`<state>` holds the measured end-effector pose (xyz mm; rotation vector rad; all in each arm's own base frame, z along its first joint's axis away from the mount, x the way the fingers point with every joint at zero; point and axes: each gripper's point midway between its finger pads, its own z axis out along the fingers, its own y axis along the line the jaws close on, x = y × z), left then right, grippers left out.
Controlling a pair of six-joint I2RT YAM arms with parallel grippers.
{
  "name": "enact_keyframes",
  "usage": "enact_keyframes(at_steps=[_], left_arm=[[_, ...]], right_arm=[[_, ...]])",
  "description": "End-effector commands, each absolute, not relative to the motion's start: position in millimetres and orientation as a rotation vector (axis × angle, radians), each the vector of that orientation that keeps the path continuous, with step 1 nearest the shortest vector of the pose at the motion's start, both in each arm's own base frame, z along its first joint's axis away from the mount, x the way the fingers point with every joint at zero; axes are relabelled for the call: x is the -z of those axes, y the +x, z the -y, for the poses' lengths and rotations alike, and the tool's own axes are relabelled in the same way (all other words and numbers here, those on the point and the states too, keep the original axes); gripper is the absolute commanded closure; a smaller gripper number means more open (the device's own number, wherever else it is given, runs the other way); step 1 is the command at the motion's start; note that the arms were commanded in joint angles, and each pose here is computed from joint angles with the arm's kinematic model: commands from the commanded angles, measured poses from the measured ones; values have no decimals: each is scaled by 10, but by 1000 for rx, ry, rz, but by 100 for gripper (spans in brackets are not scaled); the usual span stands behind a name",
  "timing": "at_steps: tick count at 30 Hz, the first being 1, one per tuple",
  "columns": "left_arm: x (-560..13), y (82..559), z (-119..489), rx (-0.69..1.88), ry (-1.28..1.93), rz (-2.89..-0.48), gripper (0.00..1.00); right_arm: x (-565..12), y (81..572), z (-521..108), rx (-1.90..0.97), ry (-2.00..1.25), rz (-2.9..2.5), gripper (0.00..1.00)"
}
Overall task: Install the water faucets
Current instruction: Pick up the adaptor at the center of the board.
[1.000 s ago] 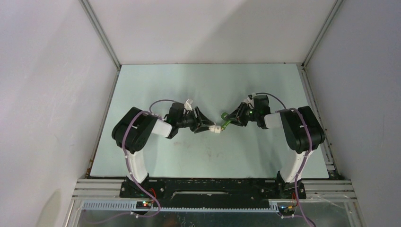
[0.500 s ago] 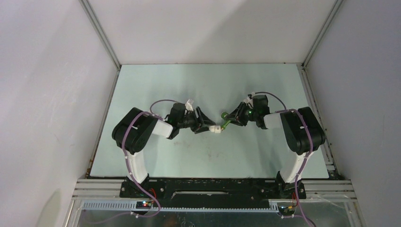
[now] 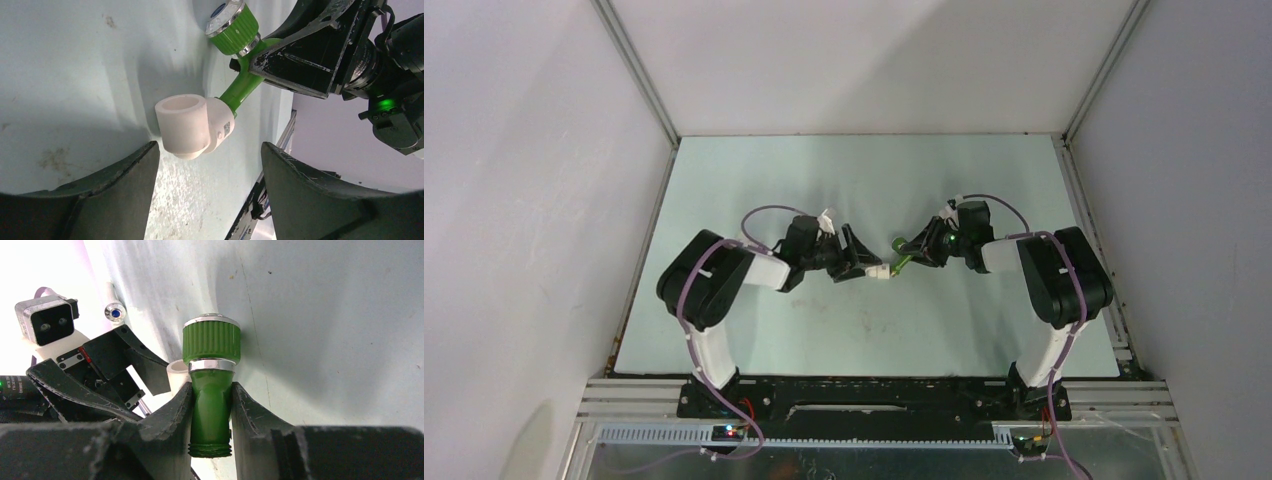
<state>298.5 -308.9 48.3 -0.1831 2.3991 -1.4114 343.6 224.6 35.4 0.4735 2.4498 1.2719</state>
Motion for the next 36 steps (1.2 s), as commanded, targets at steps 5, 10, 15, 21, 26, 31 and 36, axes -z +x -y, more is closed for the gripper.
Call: enact_keyframes(at_steps=[5,10,15,21,26,31,36], left_arm=[[-443,3105,3204,1445,-219,-2345,22],[-594,3169,3278,1509,-186,-2272,25],[-862,3143,3323,1569,-109,-2197,35],[-901,3032,3363,1582,-100,-2216,43],[-851,3071,3427,1612,-166,-2220,46],[-808,3169,3480,1627,-225,-2231,49],[-723,3193,3498,1605,-240,-2277,49]], right_arm=[[-384,3444,-2217,-1222,447,-2449,100],[-389,3442,-2221,-1226,443,-2448,100],[-403,3457,-2215,-1228,445,-2440,100],[-420,3475,-2190,-1224,449,-2432,100],[-416,3465,-2195,-1226,444,-2436,100],[-418,3461,-2199,-1225,437,-2436,100],[-430,3464,-2200,-1228,433,-2432,100]])
